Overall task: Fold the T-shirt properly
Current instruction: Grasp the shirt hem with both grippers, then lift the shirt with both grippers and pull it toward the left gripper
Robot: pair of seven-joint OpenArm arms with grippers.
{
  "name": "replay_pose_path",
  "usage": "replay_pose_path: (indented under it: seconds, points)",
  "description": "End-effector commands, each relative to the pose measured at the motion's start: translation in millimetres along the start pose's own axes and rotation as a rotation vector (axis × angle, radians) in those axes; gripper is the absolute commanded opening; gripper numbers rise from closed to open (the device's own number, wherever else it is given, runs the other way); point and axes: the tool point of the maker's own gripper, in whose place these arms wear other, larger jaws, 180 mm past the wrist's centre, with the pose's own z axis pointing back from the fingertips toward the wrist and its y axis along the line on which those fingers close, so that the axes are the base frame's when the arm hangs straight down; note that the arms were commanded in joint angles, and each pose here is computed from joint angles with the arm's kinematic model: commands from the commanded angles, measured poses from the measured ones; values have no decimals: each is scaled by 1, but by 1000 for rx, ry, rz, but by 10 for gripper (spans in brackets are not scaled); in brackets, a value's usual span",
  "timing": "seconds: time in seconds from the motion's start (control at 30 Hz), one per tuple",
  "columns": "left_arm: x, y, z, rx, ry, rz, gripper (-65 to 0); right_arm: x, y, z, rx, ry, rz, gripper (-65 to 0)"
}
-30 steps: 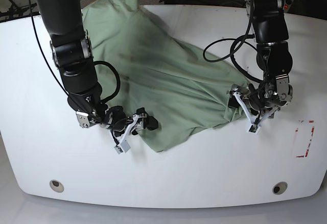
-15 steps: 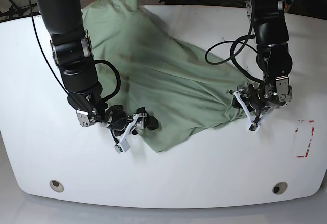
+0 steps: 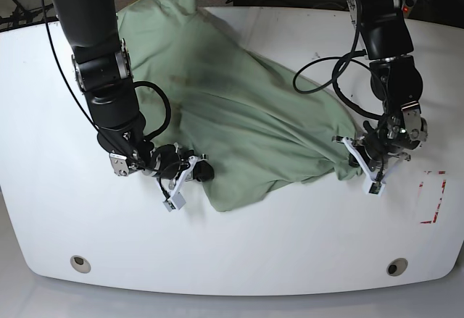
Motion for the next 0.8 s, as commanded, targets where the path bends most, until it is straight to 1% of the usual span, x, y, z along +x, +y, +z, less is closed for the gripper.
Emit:
replay_pose_path:
  seconds: [0.0, 0.07, 0.17, 0.2, 0.33, 0.47, 0.6, 0.77]
  points:
    - [21, 11, 14, 33, -73, -11, -650, 21, -2, 5, -6, -27, 26, -650]
    - [28, 14, 19, 46, -95, -17, -650, 23, -4, 8, -9, -30, 24, -650]
    - [30, 30, 31, 89, -109, -31, -650, 36, -9, 18, -22, -55, 54, -650]
    - [28, 37, 37, 110, -114, -28, -650, 42, -12, 24, -29, -64, 75, -650]
    - [33, 58, 60, 180, -164, -12, -650, 58, -15, 43, -49, -45, 156, -650]
    - [42, 67, 78, 216, -211, -22, -650, 78, -18, 63, -75, -53, 241, -650]
    - [44, 68, 87, 219, -188, -70, -650, 110, -20, 82, -107, -76, 303, -650]
    - [70, 73, 104, 254, -218, -104, -650, 153, -24, 109, -152, -121, 351, -650]
